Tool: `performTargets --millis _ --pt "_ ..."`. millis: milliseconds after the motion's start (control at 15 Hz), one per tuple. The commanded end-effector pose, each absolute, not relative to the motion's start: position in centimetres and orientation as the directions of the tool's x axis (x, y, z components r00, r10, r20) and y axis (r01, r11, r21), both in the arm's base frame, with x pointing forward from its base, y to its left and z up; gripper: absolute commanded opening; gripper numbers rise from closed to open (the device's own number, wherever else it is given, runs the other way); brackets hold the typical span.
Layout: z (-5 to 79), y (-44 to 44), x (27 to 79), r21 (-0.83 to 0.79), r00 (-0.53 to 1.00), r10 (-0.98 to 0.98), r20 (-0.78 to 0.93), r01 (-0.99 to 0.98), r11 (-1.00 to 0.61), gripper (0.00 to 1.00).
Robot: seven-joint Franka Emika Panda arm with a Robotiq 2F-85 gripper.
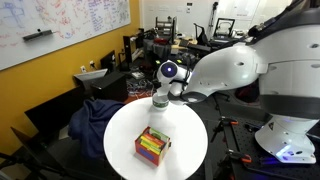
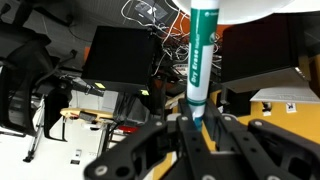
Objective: Pick up the marker and put it in the mug
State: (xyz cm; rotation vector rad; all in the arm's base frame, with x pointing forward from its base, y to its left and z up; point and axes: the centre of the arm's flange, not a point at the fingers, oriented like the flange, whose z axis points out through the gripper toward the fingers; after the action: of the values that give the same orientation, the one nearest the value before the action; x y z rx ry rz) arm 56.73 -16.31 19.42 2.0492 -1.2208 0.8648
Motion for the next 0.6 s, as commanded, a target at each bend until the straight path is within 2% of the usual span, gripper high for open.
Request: performTargets --millis 0,133,200,267,533 --pt "19.79 -15.89 57.9 0.161 0.344 -0.496 0.797 -0.913 -0.375 0.05" --pt "19.72 -15.73 58.22 0.167 0.353 -0.488 0.798 -0.908 -0.383 0.05" --pt "19.73 -15.61 58.34 0.165 0.352 -0.485 0.8 -0.907 -0.387 0.44" --pt "19.74 -15.51 58.47 0.166 0.355 -0.483 0.801 -0.906 -0.39 0.45" --pt "19.75 -15.46 58.68 0.161 0.356 -0.485 0.799 -0.903 -0.397 0.74"
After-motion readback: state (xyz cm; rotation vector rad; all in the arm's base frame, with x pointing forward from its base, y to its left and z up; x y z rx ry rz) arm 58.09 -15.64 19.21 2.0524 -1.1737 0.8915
